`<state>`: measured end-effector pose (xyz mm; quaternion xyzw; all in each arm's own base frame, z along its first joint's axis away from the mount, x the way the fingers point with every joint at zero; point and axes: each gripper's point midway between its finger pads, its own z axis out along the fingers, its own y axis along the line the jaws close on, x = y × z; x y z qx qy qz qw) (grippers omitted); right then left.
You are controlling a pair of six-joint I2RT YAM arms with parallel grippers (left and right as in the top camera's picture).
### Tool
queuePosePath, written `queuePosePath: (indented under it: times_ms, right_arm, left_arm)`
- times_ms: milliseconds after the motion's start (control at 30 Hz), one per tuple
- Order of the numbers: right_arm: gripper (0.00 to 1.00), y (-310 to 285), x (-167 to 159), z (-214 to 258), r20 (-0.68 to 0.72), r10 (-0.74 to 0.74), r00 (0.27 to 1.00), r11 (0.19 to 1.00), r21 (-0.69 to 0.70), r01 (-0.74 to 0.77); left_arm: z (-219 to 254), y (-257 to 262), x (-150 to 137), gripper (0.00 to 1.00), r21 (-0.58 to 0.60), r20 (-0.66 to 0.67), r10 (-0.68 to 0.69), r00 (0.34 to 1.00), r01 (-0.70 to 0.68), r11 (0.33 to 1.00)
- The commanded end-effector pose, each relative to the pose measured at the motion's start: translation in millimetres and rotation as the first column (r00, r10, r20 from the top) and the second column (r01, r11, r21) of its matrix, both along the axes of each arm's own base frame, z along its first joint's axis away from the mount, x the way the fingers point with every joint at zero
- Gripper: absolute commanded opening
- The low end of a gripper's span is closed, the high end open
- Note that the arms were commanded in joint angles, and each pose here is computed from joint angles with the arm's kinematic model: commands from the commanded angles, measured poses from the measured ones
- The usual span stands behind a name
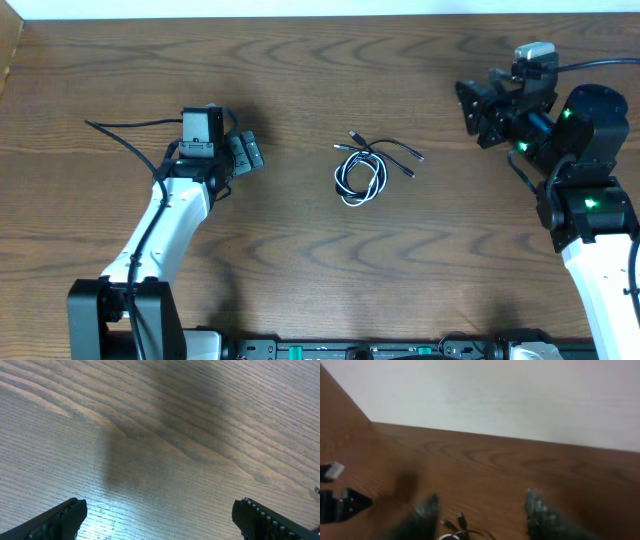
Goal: Untangle cables
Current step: 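Move the right gripper forward and over the cable bundle's connector ends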
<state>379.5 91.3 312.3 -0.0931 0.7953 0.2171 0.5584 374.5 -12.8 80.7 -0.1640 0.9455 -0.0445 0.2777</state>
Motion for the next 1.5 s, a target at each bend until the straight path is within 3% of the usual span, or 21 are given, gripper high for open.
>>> queuePosePath:
  times_ms: [0,167,433,567,900,1200,1300,1467]
  right_arm:
    - [0.01,2,3,1,-0.022,0.006,1.0,1.0,0.029,-0.005]
    - [0.02,5,11,-29,-0.147,-0.007,0.989,0.997,0.072,0.018]
    - [0.32,33,13,-93,-0.343,0.055,0.938,0.998,0.053,-0.039]
    - [0.38,59,11,-129,-0.431,0.108,0.896,0.994,0.044,-0.098]
    - [0.4,103,-5,-231,-0.63,0.093,0.771,0.981,-0.076,-0.181]
    - [0.37,106,1,-292,-0.656,0.008,0.755,0.957,-0.214,-0.196]
    - [0.27,105,1,-296,-0.662,0.004,0.75,0.957,-0.215,-0.195]
    - [0.06,113,21,-282,-0.584,0.029,0.811,0.966,-0.194,-0.174]
  left_arm:
    - [4,0,4,0.98,0.004,0.009,-0.005,1.0,0.005,1.0]
    - [4,0,4,0.98,0.004,0.009,-0.005,1.0,0.005,1.0]
    - [4,0,4,0.98,0.004,0.009,-0.005,1.0,0.005,1.0]
    - [4,0,4,0.98,0.004,0.009,-0.005,1.0,0.005,1.0]
    - [4,0,4,0.98,0.004,0.01,-0.005,1.0,0.005,1.0]
    - [4,0,4,0.98,0.004,0.01,-0.005,1.0,0.005,1.0]
    - [4,0,4,0.98,0.004,0.009,-0.005,1.0,0.005,1.0]
    - [4,0,4,0.98,0.004,0.009,-0.005,1.0,0.005,1.0]
